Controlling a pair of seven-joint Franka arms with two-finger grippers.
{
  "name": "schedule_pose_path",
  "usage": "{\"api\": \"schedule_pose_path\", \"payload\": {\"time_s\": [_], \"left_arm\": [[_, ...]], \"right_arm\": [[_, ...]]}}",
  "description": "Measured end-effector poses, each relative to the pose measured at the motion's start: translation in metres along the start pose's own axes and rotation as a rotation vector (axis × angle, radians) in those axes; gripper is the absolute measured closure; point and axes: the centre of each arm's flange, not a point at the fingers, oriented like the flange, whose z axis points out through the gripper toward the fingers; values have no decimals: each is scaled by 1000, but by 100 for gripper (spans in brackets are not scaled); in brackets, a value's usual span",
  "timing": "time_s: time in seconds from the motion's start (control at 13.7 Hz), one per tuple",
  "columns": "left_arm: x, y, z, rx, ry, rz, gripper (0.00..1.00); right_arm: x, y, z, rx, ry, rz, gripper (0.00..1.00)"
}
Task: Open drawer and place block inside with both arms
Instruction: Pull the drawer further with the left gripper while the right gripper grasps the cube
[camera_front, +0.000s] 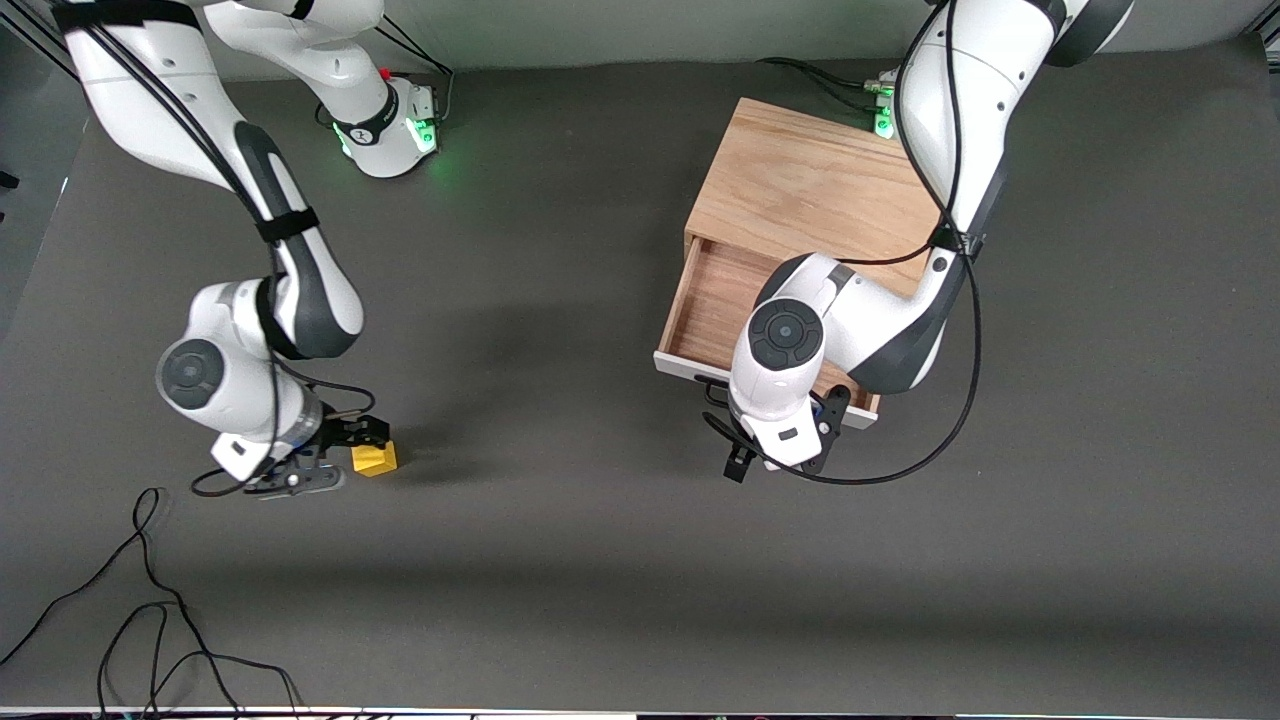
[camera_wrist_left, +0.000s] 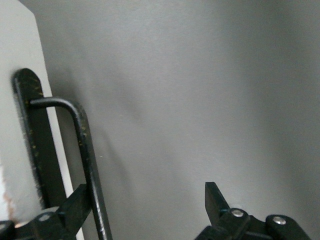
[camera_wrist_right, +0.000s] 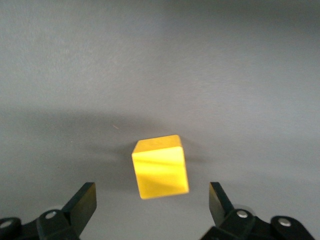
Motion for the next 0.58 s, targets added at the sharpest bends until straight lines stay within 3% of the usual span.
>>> {"api": "schedule_pose_path", "payload": {"time_s": [0.15,0.58], "left_arm": [[1,14,-28,-43,-3,-5,0],[-2,29,-131,-35,22,19,0]], "right_arm": [[-3,-8,23,-3,-11,-21,0],[-7,-4,42,-8,-11,-83,0]]}}
